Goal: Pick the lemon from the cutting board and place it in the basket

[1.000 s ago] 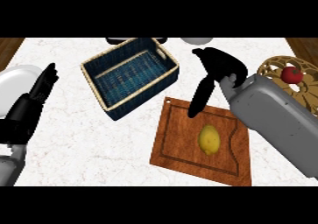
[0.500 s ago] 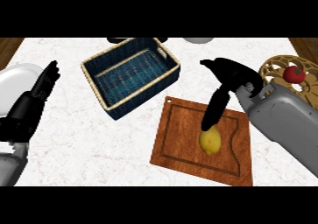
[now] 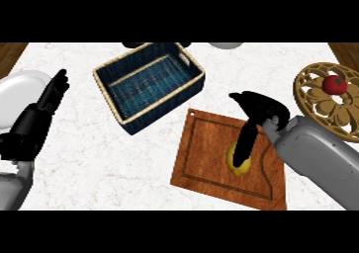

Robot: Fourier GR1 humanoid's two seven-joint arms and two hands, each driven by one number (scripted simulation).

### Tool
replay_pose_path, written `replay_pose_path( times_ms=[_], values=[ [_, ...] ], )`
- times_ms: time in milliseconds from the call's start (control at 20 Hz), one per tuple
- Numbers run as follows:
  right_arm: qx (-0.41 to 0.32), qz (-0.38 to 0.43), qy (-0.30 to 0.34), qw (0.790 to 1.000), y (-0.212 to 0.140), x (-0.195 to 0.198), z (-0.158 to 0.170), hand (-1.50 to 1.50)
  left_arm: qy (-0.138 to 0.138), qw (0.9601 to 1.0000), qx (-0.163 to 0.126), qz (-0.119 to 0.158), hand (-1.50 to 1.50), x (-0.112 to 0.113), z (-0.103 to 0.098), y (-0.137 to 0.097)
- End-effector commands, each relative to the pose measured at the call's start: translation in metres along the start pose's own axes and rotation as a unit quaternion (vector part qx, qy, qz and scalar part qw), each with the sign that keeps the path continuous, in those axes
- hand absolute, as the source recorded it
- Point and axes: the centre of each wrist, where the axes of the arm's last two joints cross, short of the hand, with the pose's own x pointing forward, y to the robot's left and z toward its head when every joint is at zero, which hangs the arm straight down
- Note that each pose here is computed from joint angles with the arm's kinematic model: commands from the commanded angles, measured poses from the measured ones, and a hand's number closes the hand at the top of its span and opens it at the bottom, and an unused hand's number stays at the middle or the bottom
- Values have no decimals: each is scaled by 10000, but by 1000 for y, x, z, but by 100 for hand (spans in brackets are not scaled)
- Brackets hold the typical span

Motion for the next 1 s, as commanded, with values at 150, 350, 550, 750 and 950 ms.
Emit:
replay_pose_path(
  times_ms=[150,350,550,750,950],
  values=[
    [58,131,862,9962,23,-19,-19,-150,-54,10000,-40,-3,0,12,5,0],
    [48,297,812,9962,32,-12,-16,-150,-51,10000,-46,3,0,5,-3,-13],
    [-157,230,646,9975,62,-23,-20,-150,25,10000,-24,18,0,5,-9,-7],
    [-276,208,687,9970,67,-4,-20,-150,-29,9999,-141,45,0,-8,1,1],
    [-236,76,651,9976,60,-29,-37,-150,28,10000,56,8,0,11,-2,-12]
  ],
)
